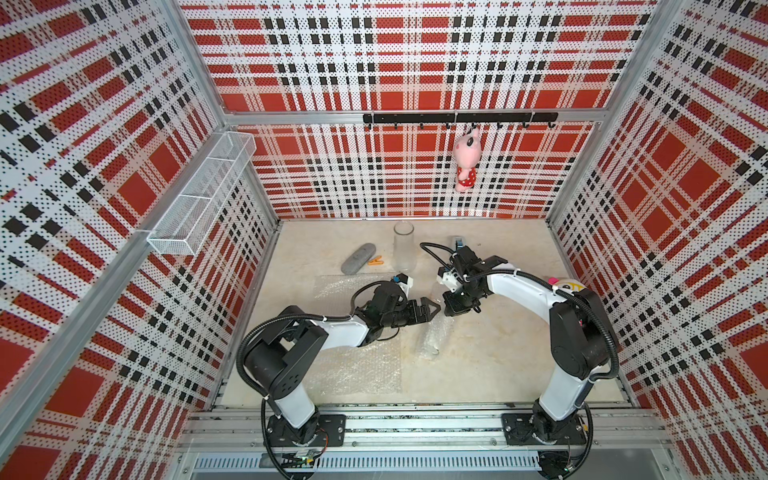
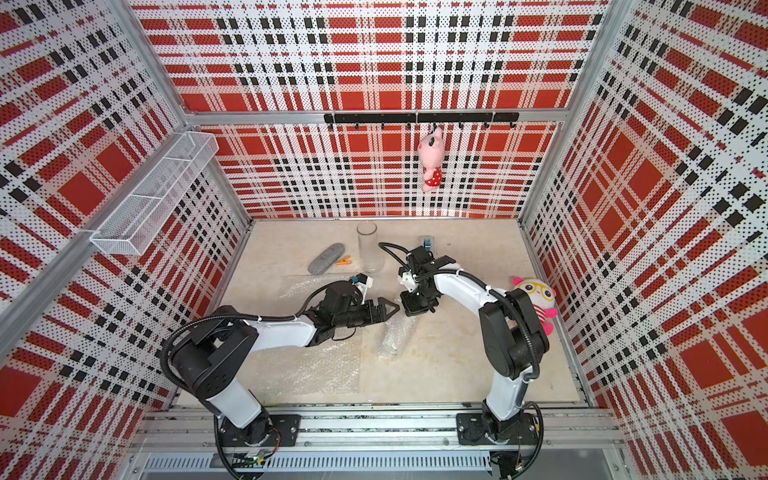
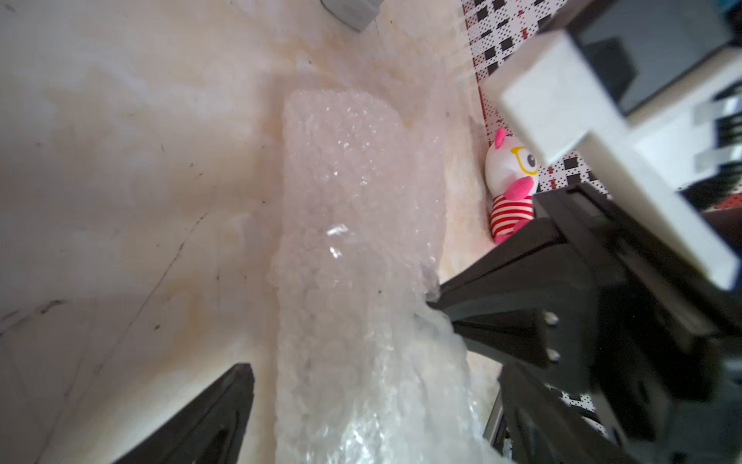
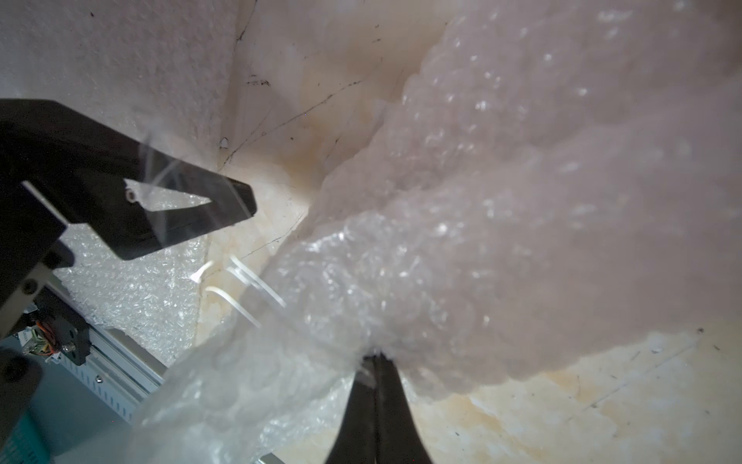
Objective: Wrap vases in bubble wrap
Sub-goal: Stick the tape on the bubble wrap.
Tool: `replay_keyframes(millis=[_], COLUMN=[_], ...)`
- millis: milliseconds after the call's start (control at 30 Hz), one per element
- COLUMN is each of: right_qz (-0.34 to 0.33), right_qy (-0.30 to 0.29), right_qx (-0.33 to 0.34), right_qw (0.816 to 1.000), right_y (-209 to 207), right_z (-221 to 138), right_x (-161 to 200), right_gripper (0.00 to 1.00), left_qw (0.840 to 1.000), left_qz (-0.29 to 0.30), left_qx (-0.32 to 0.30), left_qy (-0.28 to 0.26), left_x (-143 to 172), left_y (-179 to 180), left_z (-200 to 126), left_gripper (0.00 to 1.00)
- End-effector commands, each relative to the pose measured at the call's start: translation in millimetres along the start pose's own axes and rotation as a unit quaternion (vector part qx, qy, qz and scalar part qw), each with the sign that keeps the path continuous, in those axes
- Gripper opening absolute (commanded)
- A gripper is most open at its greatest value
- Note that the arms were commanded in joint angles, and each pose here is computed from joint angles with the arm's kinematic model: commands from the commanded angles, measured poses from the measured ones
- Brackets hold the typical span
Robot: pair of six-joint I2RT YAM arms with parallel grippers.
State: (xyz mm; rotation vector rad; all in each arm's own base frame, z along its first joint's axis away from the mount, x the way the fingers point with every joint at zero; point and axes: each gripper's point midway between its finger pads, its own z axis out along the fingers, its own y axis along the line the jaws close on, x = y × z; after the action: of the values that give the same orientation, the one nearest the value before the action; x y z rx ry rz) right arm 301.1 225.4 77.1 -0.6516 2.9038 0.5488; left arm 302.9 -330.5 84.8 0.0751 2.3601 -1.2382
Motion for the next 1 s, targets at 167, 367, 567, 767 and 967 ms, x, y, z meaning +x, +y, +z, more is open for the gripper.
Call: replay_keyframes(millis=[167, 367, 567, 767, 967], right_qz=[-0.008, -0.011, -0.012, -0.015, -0.013], right_qy=[0.002, 0.003, 0.006, -0.006, -0.061], right_qx=[-0.006, -0.007, -0.01, -0.006, -0.012], right_qw=[1.0, 1.0, 1.0, 1.0, 0.998], right_y=[5.0, 4.6, 3.9, 3.9, 8.1], right_z=[2.3, 3.5, 7.7, 3.2, -21.5], right_x=[2.7, 4.3, 9.0, 6.5, -9.7], right_gripper=[0.0, 0.0, 0.0, 0.0, 0.32], left_qw=[1.0, 1.0, 0.999, 0.999, 0.999], left_qz=[0.004, -0.017, -0.03, -0.027, -0.027], left_qx=[0.001, 0.014, 0.024, 0.024, 0.014], left_qy=[-0.001, -0.01, -0.01, -0.007, -0.009], left_x=[-10.1, -18.3, -15.8, -6.8, 1.1], left_y=[3.4, 12.2, 15.1, 9.7, 11.8], left_z=[21.4, 30.2, 37.3, 38.0, 34.9], left_gripper=[0.98, 0.99, 0.67, 0.38, 0.2])
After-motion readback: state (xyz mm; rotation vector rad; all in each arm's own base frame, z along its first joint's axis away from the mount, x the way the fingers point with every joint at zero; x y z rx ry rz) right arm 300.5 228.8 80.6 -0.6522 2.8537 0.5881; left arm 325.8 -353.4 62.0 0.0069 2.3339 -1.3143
